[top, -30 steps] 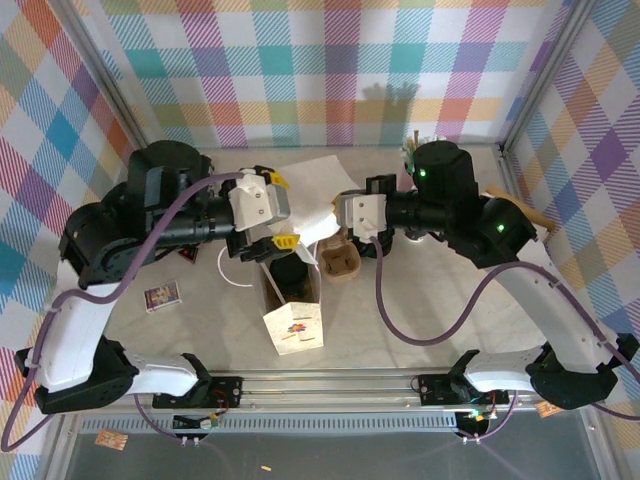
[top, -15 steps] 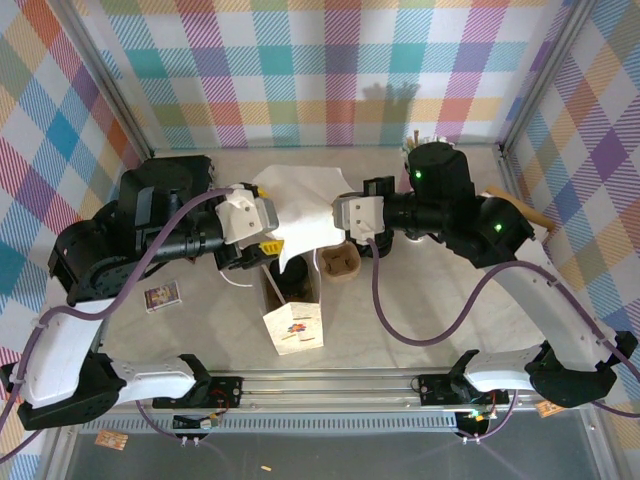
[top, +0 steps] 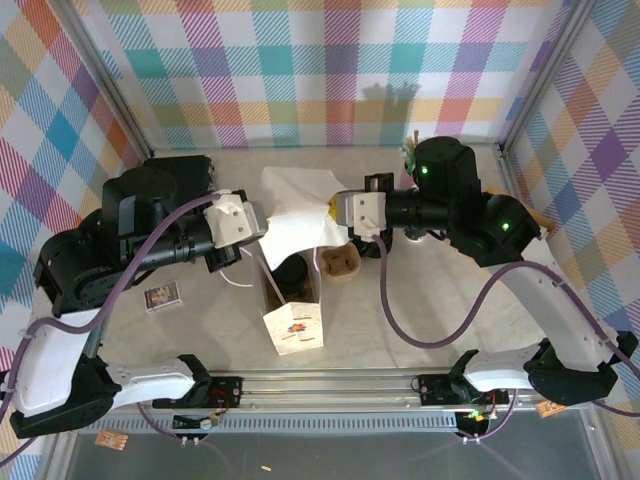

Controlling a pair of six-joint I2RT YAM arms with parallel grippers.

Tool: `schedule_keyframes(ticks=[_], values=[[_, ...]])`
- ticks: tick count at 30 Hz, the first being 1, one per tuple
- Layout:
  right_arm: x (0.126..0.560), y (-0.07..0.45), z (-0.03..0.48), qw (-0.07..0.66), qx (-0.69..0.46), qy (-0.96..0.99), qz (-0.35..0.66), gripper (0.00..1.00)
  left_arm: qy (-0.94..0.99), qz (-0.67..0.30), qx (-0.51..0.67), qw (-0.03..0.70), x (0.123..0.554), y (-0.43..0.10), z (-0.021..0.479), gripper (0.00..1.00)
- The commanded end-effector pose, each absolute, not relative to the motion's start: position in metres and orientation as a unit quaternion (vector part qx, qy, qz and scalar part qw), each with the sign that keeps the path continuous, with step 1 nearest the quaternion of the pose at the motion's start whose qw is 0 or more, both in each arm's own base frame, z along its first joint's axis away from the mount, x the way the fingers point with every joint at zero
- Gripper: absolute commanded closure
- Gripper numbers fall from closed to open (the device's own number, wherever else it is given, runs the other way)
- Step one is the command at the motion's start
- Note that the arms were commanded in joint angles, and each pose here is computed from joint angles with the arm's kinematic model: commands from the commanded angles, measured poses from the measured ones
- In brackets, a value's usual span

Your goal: Pack the takeout coffee

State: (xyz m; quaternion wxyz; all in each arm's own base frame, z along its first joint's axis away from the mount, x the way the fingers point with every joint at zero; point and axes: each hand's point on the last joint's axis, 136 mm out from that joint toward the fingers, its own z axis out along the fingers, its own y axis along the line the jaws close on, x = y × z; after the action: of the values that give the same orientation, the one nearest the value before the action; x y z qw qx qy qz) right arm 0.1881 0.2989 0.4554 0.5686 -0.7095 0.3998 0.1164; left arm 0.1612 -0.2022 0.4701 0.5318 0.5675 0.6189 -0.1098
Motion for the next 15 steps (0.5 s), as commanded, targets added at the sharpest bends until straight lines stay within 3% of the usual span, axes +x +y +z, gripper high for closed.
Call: schedule_keyframes(ticks=[1, 5, 7, 8, 9, 10, 12, 13, 15], values=[[0.174, 0.305, 0.466, 0.566, -0.706, 0.394, 0.162, 1.00, 0.606, -0.083, 0.562, 0.556, 0.159, -0.190, 0.485, 1.00], [0.161, 0.317, 0.477, 0.554, -0.689, 0.401, 0.243, 1.00, 0.598, -0.073, 0.561, 0.568, 0.153, -0.180, 0.495, 1.00], [0.159, 0.323, 0.470, 0.538, -0.684, 0.413, 0.270, 0.91, 0.592, -0.060, 0.566, 0.570, 0.149, -0.172, 0.499, 1.00], [0.160, 0.325, 0.463, 0.528, -0.686, 0.421, 0.272, 0.83, 0.592, -0.050, 0.570, 0.568, 0.149, -0.169, 0.499, 1.00], [0.162, 0.327, 0.453, 0.518, -0.691, 0.429, 0.266, 0.63, 0.593, -0.038, 0.576, 0.561, 0.149, -0.165, 0.498, 1.00], [0.164, 0.328, 0.444, 0.512, -0.696, 0.434, 0.254, 0.52, 0.596, -0.029, 0.583, 0.552, 0.148, -0.161, 0.496, 1.00], [0.167, 0.331, 0.436, 0.513, -0.708, 0.430, 0.224, 0.46, 0.603, -0.008, 0.601, 0.525, 0.148, -0.154, 0.488, 1.00], [0.169, 0.333, 0.437, 0.518, -0.707, 0.429, 0.216, 0.38, 0.607, 0.002, 0.609, 0.510, 0.148, -0.151, 0.483, 1.00], [0.170, 0.335, 0.441, 0.523, -0.708, 0.423, 0.215, 0.33, 0.608, 0.021, 0.621, 0.494, 0.149, -0.146, 0.475, 1.00]])
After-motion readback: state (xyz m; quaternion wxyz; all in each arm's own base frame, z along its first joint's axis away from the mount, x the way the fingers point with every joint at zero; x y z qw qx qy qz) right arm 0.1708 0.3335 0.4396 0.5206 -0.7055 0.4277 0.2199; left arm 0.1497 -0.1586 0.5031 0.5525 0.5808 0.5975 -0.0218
